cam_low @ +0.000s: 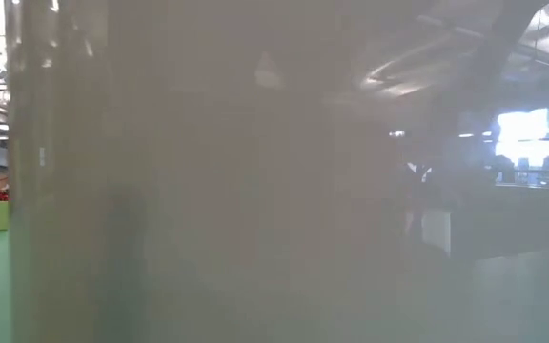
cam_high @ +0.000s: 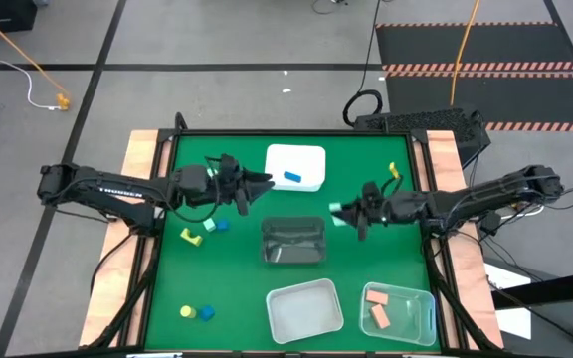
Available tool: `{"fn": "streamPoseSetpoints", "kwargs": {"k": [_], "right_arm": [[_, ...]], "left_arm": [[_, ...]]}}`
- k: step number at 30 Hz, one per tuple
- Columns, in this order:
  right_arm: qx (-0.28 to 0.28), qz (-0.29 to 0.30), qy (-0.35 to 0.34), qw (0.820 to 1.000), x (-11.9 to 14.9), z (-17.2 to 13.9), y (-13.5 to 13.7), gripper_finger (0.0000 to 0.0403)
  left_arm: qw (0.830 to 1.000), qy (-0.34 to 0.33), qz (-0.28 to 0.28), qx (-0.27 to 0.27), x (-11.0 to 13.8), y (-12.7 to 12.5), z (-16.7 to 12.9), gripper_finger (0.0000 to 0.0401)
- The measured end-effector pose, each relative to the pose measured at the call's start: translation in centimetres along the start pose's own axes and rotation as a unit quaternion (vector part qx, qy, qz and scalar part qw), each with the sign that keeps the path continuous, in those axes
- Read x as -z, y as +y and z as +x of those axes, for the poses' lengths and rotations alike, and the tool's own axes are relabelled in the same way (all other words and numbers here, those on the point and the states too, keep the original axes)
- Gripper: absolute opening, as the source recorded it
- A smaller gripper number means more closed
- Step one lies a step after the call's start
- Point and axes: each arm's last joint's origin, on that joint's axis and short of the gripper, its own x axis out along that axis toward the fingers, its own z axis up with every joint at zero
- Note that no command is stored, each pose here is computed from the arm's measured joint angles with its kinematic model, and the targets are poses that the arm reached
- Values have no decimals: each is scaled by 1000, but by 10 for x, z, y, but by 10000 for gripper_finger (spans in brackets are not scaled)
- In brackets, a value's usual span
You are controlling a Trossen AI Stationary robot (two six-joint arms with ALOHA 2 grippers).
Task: Sort & place blocks by color
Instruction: Put the bottom right light blue block into the black bin
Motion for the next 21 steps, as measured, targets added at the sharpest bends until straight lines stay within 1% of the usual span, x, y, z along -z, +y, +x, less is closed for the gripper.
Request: {"fn": "streamPoseSetpoints", "kwargs": {"k": [3, 7, 11, 14, 16, 21], "right_arm": [[-39, -3, -76, 996, -14, 9, 4, 39], [-69, -1, -134, 989, -22, 18, 5, 39], [-71, 1, -140, 988, -22, 29, 5, 39], [-90, -2, -128, 988, -27, 40, 11, 39], [-106, -16, -125, 986, -33, 48, 18, 39], [-109, -58, -134, 983, -46, 66, 32, 39]], "left_arm": [[1000, -8, 19, 22, 1, -8, -1, 163], [998, -6, 36, 43, 5, -18, -4, 163], [997, -2, 42, 58, 9, -24, -5, 163], [997, 7, 43, 64, 17, -27, -1, 163], [997, 8, 44, 69, 23, -29, 3, 163], [996, 33, 44, 69, 44, -28, 15, 163]]}}
